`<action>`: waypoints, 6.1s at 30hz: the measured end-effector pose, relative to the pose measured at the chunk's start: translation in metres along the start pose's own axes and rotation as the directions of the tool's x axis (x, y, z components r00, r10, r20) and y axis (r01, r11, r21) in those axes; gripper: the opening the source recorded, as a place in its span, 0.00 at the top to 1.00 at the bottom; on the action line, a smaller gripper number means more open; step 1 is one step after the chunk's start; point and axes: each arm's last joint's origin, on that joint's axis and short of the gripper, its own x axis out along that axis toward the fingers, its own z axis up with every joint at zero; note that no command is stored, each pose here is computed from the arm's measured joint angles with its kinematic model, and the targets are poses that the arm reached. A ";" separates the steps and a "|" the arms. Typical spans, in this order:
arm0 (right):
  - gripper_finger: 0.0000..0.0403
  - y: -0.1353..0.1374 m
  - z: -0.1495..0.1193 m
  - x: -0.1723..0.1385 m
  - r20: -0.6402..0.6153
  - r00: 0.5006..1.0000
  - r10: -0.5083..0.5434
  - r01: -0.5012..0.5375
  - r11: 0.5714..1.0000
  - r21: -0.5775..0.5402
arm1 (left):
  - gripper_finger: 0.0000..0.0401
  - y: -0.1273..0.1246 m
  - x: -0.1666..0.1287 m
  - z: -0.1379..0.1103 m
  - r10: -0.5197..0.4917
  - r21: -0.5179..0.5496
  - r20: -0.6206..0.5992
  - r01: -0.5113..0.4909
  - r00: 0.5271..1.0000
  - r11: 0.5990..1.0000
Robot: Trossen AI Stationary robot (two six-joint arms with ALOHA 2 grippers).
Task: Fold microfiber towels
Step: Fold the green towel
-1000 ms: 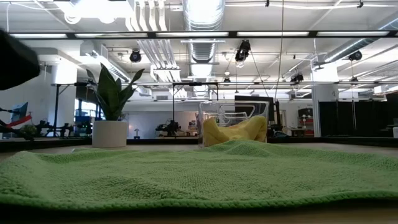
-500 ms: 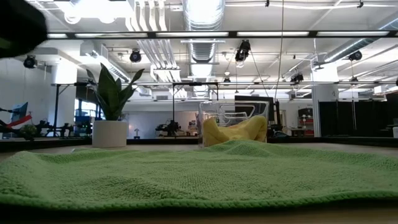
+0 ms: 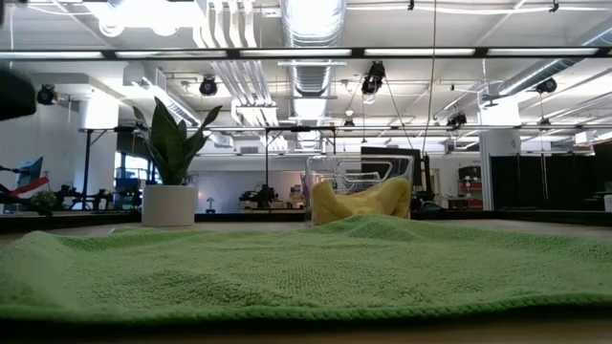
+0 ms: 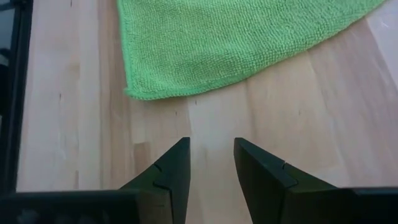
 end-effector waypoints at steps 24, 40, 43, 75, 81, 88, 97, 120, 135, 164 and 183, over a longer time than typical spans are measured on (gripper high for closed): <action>0.63 0.019 0.019 0.003 0.158 0.969 0.190 -0.123 0.926 -0.357 | 0.95 0.004 0.010 -0.006 0.000 -0.022 0.000 0.000 1.000 1.000; 0.63 0.036 0.011 0.046 0.057 0.987 0.153 -0.110 0.880 -0.463 | 0.95 0.003 0.010 -0.005 -0.008 -0.026 0.003 0.009 1.000 1.000; 0.63 0.035 0.010 0.057 0.042 0.992 0.117 -0.084 0.882 -0.463 | 0.95 0.003 0.010 -0.005 -0.012 -0.027 0.007 0.012 1.000 1.000; 0.98 -0.011 0.074 -0.023 0.122 0.991 0.063 -0.051 0.994 -0.093 | 1.00 0.081 -0.064 -0.024 0.101 -0.086 0.231 -0.083 0.968 0.993; 0.98 -0.048 0.100 -0.021 0.086 0.996 -0.013 0.011 1.000 0.020 | 1.00 0.124 -0.054 -0.038 0.131 -0.164 0.249 -0.091 0.960 0.982; 0.98 -0.086 0.122 -0.009 0.071 0.993 -0.096 0.089 0.992 0.090 | 1.00 0.167 -0.034 -0.050 0.175 -0.277 0.250 -0.103 0.952 0.955; 0.98 -0.123 0.131 -0.003 0.052 0.983 -0.176 0.165 0.971 0.173 | 1.00 0.198 -0.017 -0.039 0.192 -0.267 0.328 -0.104 0.925 0.958; 0.87 -0.159 0.132 -0.002 -0.009 0.974 -0.226 0.217 0.926 0.310 | 0.70 0.224 0.001 -0.042 0.322 -0.334 0.241 -0.233 0.916 0.913; 0.59 -0.111 0.129 0.000 0.057 0.998 0.011 -0.019 0.987 0.158 | 0.43 0.204 -0.009 -0.031 -0.072 -0.148 0.313 0.124 0.947 0.981; 0.66 -0.077 0.085 0.061 -0.187 0.970 -0.154 0.150 0.988 -0.036 | 0.43 0.191 0.031 -0.039 -0.105 0.053 0.096 0.100 0.990 0.994; 0.68 -0.079 0.060 0.022 -0.400 0.887 -0.231 0.259 0.966 0.017 | 0.43 0.192 0.036 -0.056 -0.085 0.007 0.006 0.085 0.996 0.996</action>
